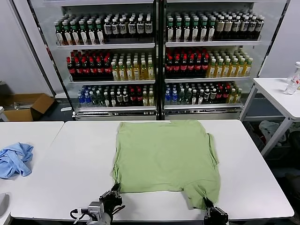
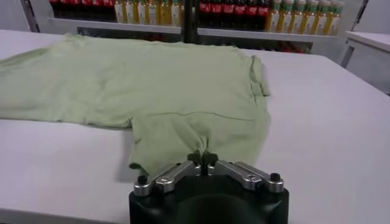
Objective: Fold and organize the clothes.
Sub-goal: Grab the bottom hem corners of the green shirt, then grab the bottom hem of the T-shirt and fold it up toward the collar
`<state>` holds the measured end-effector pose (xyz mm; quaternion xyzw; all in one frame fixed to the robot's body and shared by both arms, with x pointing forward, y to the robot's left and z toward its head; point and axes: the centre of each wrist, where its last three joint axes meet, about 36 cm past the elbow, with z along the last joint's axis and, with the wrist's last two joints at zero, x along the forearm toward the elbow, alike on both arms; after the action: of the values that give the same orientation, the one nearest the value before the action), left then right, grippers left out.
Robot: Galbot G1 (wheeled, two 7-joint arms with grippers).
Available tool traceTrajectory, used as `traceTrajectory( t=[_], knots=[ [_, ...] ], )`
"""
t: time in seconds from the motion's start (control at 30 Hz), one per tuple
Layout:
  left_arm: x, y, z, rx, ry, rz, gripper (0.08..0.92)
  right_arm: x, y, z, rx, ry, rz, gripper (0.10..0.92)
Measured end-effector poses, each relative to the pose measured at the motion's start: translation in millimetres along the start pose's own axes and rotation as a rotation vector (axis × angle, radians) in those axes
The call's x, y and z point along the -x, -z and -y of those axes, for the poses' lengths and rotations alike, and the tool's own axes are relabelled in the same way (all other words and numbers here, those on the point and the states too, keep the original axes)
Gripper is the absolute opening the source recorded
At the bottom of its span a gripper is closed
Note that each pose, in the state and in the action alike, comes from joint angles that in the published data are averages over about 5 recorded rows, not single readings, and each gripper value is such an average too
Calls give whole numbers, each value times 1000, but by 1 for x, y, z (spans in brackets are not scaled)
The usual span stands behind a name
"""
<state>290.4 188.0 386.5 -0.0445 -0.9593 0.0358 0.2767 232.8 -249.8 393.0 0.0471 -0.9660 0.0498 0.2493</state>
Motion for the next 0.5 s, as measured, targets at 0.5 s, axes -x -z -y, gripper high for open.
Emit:
traceTrajectory(
  t=[0.5],
  knots=[
    [-3,41,-25,-108,-84,165,84,31,48,25,-15,5,182,115]
  ],
)
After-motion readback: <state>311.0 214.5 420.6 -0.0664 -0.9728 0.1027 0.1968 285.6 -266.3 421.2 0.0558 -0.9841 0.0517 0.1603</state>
